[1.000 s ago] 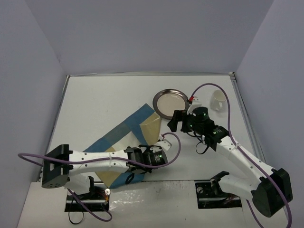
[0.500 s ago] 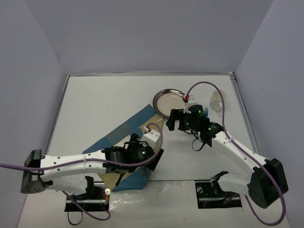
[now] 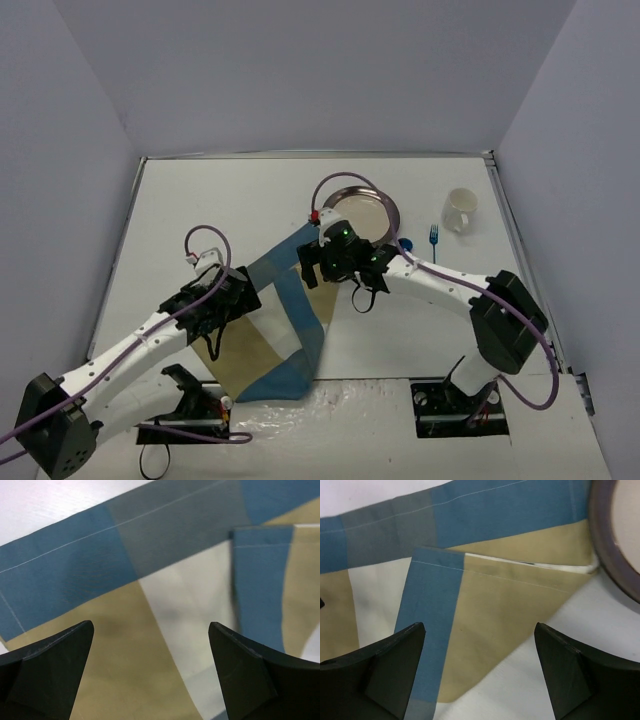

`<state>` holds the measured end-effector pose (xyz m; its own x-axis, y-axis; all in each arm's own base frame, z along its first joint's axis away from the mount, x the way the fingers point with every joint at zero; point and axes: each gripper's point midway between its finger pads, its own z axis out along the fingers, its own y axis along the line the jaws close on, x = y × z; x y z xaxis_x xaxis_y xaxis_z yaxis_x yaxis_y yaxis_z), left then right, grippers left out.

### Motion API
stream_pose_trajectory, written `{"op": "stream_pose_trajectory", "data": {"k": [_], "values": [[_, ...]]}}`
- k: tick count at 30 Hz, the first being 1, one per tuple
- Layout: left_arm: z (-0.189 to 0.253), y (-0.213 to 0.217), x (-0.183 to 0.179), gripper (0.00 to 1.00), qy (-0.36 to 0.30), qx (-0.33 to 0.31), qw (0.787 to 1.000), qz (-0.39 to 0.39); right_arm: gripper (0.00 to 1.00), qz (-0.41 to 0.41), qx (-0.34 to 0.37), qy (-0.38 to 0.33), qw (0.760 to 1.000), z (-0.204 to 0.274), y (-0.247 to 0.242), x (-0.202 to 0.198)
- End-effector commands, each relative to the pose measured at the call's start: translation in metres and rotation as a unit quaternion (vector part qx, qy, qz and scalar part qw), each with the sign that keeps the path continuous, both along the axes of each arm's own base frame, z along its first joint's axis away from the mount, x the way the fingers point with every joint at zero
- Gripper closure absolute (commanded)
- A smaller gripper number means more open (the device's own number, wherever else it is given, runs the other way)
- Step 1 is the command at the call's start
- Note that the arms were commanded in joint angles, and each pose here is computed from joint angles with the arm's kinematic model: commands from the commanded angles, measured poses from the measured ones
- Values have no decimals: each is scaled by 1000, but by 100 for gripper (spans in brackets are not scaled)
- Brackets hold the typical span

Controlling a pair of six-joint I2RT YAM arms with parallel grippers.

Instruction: Set the dinner table for one person

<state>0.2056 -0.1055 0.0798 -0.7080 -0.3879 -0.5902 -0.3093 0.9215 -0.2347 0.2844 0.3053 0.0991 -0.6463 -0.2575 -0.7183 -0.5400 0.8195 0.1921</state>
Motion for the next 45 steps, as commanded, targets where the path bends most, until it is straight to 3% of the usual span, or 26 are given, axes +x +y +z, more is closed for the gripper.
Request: {"op": "stream_pose_trajectory", "data": {"k": [1,10,20,26,29,32,37,45], "values": [[-9,8,28,3,6,-53,996,74,17,29,-21,-49,998,10,43,1],[-62,25,42,3,78,-50,989,112,25,44,-80,-52,994,-24,85,-4],[-83,33,44,3,98,-52,985,135,37,34,-119,-42,991,-57,93,-3],[-79,35,47,4,94,-56,984,141,67,3,-137,-53,989,-62,84,6],[-78,37,50,4,96,-60,983,145,90,-13,-136,-61,989,-52,77,9],[-78,41,54,4,100,-63,982,149,100,-29,-116,-79,990,-19,68,9],[-71,47,71,4,97,-67,980,159,100,-83,-77,-83,990,14,28,-4],[-60,51,106,4,94,-80,978,166,100,-146,-62,-15,987,-10,-53,-61]]}}
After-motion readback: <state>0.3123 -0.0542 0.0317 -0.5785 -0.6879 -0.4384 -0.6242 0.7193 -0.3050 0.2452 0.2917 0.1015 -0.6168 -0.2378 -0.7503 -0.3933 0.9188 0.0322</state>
